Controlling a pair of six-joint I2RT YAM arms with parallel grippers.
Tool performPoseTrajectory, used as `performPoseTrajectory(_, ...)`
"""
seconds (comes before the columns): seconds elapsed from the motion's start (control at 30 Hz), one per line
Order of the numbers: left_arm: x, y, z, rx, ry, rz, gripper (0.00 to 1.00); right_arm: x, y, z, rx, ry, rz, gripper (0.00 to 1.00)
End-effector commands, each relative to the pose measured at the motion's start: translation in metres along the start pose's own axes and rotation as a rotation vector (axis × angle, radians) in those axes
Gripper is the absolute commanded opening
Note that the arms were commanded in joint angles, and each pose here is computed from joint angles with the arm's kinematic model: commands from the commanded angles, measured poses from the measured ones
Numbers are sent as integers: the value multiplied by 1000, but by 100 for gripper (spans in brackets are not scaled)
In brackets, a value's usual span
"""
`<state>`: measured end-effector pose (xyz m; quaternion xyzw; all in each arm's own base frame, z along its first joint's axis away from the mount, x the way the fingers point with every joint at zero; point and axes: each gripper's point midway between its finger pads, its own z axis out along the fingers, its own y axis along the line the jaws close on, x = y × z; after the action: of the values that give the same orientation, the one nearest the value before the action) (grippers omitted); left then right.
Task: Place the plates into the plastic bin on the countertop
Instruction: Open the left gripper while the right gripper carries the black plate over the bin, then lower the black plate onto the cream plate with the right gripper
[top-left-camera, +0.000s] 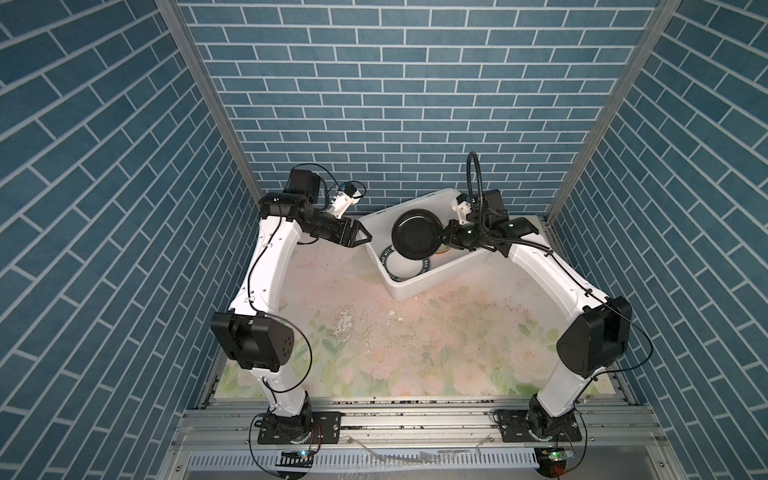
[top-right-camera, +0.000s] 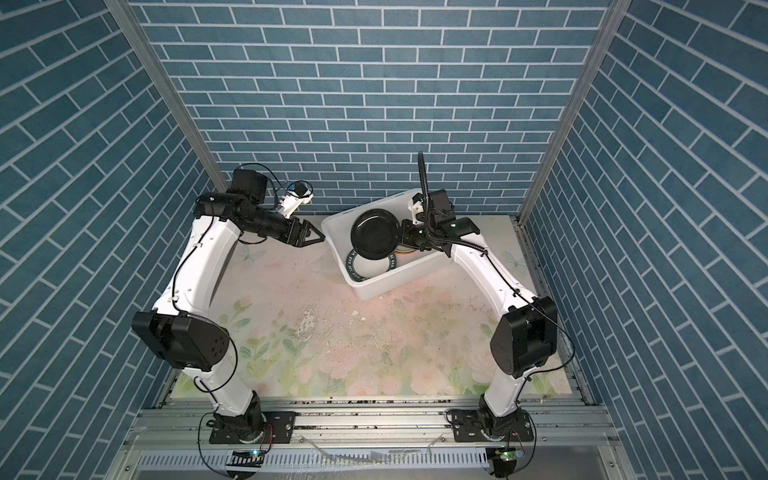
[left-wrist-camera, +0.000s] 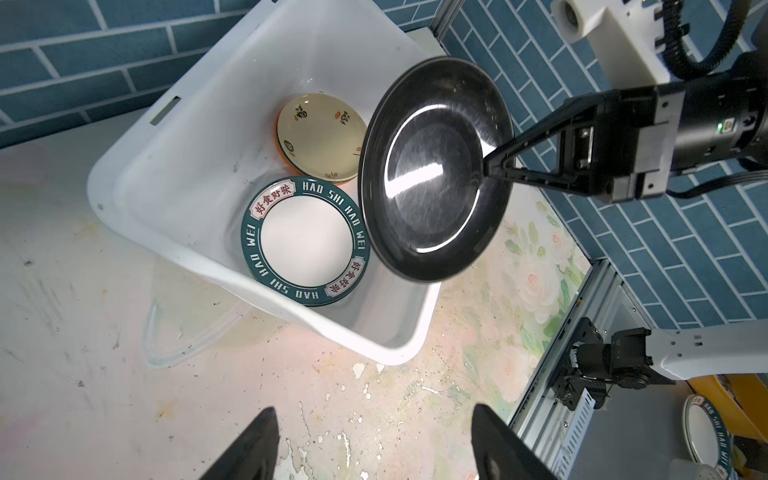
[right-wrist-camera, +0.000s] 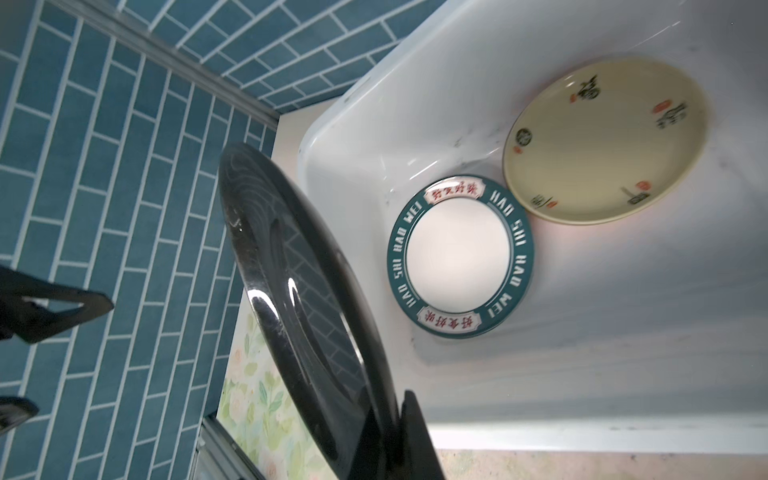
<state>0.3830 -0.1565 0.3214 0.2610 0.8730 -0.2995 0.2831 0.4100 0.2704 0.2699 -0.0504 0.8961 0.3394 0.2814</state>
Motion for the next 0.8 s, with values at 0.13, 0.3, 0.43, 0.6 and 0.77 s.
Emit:
performPoseTrajectory(0.13, 5, -11, -25, -70, -10, 90, 75, -39, -21, -11, 70, -140, -12, 0)
performPoseTrajectory(0.3, 11, -26, -36, -54, -21, 149, 75, -54, -47, -4, 176, -180, -14, 0)
performPoseTrajectory(0.43, 14, -27, -41, -75, -13, 173, 76, -63, -63, 9, 212, -180, -11, 0)
performPoseTrajectory(0.6, 19, -26, -44, -92, 3, 208, 82, -70, -77, 27, 234, -171, -8, 0)
performPoseTrajectory(0.77, 15, -26, -43, -91, -13, 183, 82, -71, -93, 41, 242, -162, 10, 0)
